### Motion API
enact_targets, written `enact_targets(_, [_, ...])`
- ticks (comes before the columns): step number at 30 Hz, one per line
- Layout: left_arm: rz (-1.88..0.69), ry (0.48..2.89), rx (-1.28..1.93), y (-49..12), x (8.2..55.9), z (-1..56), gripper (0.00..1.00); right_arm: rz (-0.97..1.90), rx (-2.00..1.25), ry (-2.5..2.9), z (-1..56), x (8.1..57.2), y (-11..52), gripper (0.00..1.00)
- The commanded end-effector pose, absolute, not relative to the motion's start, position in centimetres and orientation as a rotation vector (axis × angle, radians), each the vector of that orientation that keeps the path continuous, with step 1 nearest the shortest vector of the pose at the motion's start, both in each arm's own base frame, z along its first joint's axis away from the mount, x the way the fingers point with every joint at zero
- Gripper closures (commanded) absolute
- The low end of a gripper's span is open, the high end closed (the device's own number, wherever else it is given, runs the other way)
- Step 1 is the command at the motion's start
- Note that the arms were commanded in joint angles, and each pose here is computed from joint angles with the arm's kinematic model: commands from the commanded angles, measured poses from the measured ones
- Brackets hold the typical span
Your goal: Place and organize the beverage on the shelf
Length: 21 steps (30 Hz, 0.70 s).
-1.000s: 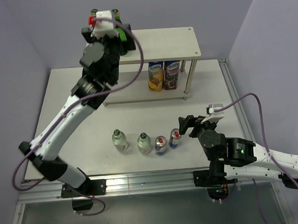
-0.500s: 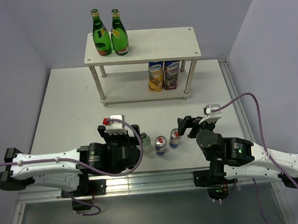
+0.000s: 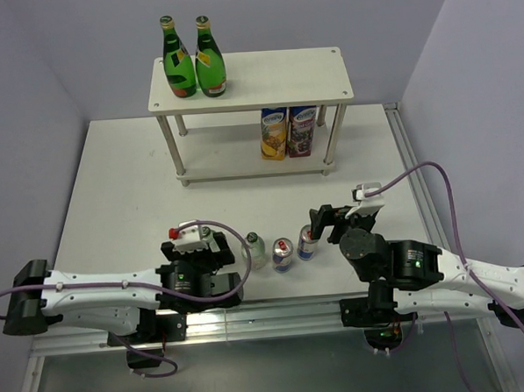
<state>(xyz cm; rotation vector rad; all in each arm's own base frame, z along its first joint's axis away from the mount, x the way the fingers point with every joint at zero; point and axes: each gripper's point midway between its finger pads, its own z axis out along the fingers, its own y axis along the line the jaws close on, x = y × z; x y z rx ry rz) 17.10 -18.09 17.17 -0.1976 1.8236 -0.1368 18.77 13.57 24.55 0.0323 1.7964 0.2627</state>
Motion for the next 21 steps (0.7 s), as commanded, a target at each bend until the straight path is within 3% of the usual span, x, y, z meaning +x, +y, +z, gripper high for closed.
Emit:
enact_targets(1, [-0.273,1.788,-0.264,-19.7,18.4,18.7,0.01,0.276,0.060,1.788,25.0,18.8,13.7,0.04])
enact_targets(17, [-0.200,1.811,-0.197,-18.1,23.9,14.6,0.01,0.224,0.036,1.801,23.7,19.1,14.2,0.04])
enact_targets(21, [-0.173,1.803,-0.204,-18.0,24.6,14.6,0.16,0.203,0.026,1.803,23.6,19.2,14.4,0.04])
